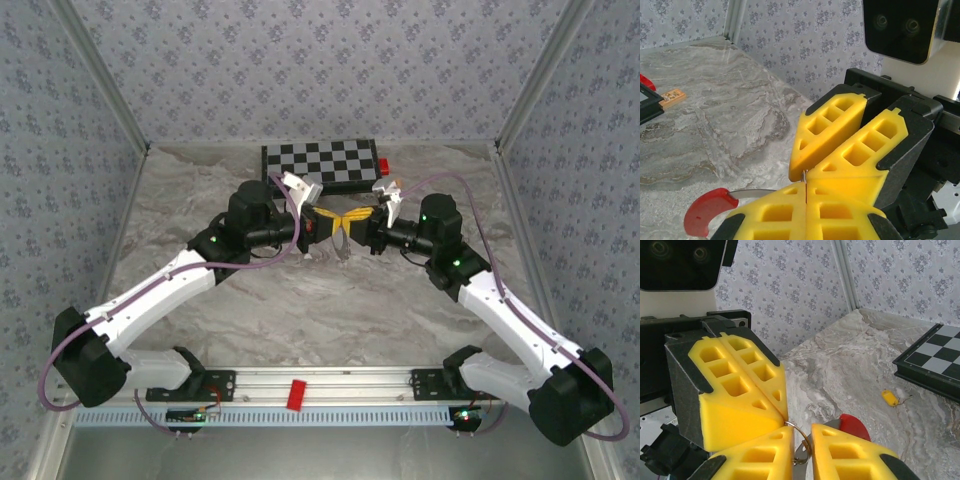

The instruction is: Put the keys on the keyring

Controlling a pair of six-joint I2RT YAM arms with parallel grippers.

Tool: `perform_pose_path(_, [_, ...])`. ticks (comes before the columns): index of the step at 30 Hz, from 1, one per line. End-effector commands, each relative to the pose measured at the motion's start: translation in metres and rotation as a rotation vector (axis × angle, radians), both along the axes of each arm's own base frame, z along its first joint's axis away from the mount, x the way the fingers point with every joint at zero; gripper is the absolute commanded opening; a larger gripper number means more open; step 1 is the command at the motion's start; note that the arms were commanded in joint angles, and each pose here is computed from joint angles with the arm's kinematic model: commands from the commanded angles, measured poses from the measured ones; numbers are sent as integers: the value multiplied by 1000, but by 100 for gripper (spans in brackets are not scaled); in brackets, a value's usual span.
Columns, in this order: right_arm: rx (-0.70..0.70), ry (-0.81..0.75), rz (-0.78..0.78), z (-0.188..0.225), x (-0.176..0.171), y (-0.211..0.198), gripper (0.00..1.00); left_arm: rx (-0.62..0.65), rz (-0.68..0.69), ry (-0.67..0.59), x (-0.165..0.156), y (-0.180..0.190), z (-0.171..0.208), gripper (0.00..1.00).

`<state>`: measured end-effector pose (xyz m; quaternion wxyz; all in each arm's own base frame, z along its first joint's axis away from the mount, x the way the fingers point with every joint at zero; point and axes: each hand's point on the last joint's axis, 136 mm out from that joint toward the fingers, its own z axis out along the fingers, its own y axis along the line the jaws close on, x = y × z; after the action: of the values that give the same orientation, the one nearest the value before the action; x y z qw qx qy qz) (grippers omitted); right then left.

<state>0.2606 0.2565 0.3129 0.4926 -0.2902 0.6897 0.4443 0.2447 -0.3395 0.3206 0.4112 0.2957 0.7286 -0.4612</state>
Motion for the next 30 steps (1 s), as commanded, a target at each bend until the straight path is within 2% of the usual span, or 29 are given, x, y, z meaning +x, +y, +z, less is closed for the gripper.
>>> perform_pose_path(1, [21,-10,28,8,-2,3,14,-55,-39,-54,-4,-5,25,0])
perform_pose_path(7, [17,-7,36,7,-4,4,1,-53,-41,-55,-4,-6,25,0])
perform_pose_path(17, [58,-15,50,15,-10,1,0,-88,-35,-24,2,1,25,0])
perform_pose_path(22, [71,-19,35,18,-10,-2,0,-120,-42,-15,0,4,30,23])
perform_pose_path(30, [79,-25,21,20,-11,-5,0,-166,-47,15,-3,7,28,24])
